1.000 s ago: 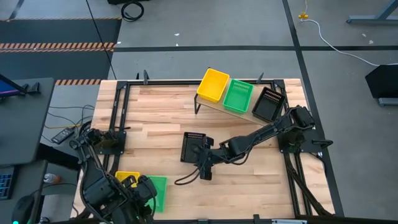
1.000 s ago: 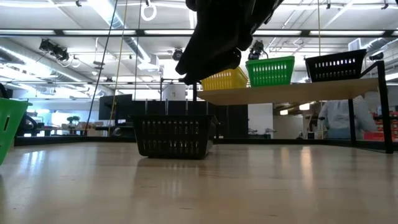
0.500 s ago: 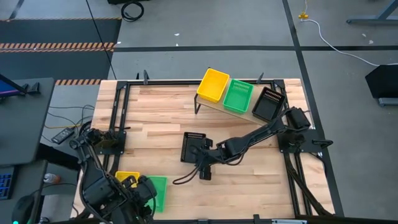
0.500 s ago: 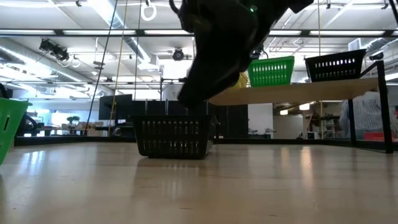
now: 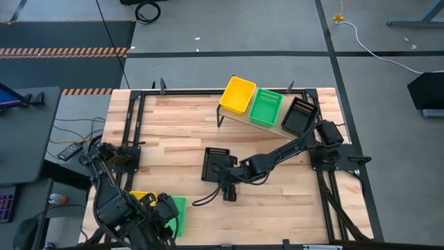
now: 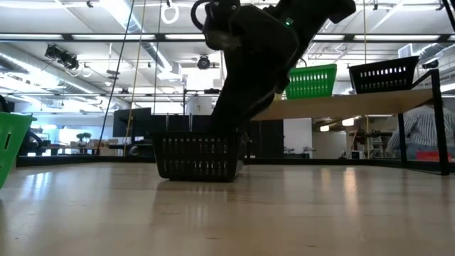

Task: Stack baskets on shelf by color
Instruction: Stack the black bin on the black bin

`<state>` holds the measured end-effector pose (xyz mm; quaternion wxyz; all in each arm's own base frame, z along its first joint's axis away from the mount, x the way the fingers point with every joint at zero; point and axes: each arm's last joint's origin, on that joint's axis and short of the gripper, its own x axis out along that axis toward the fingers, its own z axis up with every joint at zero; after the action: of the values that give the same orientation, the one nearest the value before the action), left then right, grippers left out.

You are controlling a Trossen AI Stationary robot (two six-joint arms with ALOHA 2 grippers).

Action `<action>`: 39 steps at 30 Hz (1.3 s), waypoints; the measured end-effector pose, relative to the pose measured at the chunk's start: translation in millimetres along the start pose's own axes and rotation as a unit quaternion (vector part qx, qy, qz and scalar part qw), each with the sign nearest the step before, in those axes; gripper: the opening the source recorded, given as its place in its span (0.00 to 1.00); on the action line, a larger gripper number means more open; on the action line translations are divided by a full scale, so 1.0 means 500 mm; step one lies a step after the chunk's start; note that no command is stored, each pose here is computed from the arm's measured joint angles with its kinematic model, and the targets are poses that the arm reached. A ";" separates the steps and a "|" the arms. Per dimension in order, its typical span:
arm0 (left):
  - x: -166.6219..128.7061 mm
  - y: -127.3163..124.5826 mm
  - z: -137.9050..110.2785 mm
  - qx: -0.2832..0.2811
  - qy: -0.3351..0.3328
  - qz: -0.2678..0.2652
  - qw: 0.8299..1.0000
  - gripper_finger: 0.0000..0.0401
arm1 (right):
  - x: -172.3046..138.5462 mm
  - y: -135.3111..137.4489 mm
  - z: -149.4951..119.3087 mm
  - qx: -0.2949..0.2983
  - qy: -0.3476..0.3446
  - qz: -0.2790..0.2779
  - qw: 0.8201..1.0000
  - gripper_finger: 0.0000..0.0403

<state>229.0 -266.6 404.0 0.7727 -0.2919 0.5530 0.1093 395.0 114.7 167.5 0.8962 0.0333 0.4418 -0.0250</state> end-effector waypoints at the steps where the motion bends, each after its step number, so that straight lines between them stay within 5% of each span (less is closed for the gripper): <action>1: 0.000 0.000 0.002 -0.001 -0.001 0.000 1.000 0.43 | 0.000 0.000 0.001 0.001 -0.002 0.001 1.000 0.56; 8: 0.003 0.003 0.017 0.007 0.002 0.001 1.000 0.43 | 0.020 -0.004 -0.016 0.021 0.030 -0.001 0.999 0.46; 18: 0.006 0.009 0.038 0.040 -0.026 0.016 0.999 0.43 | 0.023 0.001 -0.025 0.027 0.062 0.032 0.997 0.04; 26: 0.006 0.013 0.056 0.068 -0.034 0.017 0.997 0.43 | -0.019 0.000 -0.021 -0.021 0.088 0.074 0.993 0.03; 39: 0.010 0.026 0.106 0.087 -0.099 0.047 0.990 0.43 | -0.225 -0.020 0.020 -0.021 0.034 0.083 0.996 0.03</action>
<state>266.2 -226.3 406.8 0.8403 -0.1849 0.4940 0.1252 333.8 105.6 262.6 0.8800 0.0521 0.4683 0.0596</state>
